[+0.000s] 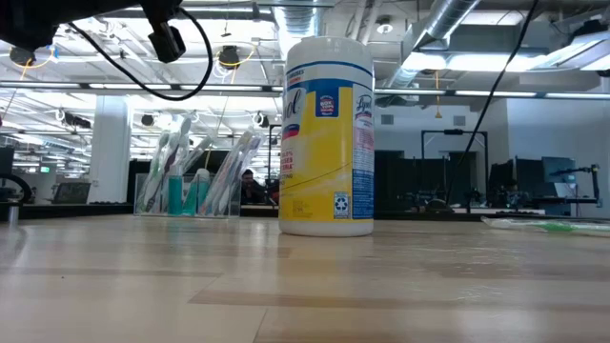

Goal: Pick & Place toothbrushing station
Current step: Put the blue toothbrush into the transparent organizer

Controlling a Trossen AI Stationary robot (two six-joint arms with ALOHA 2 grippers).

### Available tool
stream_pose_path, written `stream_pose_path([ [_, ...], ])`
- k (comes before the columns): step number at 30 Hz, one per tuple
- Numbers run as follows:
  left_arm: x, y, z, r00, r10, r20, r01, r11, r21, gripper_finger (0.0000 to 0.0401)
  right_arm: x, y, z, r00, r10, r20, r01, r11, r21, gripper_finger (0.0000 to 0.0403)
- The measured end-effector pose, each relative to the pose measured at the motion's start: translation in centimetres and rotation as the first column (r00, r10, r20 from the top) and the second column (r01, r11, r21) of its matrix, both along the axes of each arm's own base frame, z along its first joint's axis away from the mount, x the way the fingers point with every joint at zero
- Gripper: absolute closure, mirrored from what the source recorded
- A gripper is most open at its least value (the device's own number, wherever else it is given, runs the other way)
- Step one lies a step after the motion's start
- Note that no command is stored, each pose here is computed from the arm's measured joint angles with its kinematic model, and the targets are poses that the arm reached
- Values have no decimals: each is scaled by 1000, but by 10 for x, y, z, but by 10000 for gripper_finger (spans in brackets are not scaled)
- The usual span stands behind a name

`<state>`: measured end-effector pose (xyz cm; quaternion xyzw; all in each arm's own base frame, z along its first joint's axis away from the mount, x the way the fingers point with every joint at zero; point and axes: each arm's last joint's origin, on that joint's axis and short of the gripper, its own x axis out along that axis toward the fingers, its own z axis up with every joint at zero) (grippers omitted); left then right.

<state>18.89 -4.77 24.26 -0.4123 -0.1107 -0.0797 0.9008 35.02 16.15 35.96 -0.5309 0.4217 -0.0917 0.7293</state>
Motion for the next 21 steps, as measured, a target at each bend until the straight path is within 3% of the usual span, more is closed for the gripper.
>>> stream_pose_path([
  [15,10,3,4,999,37,-10,-38,995,-91,279,16,-5,7,996,86,25,-85,996,-25,403],
  [21,34,5,14,998,-57,-13,55,994,-96,279,17,-4,8,994,108,23,-108,994,-22,403],
])
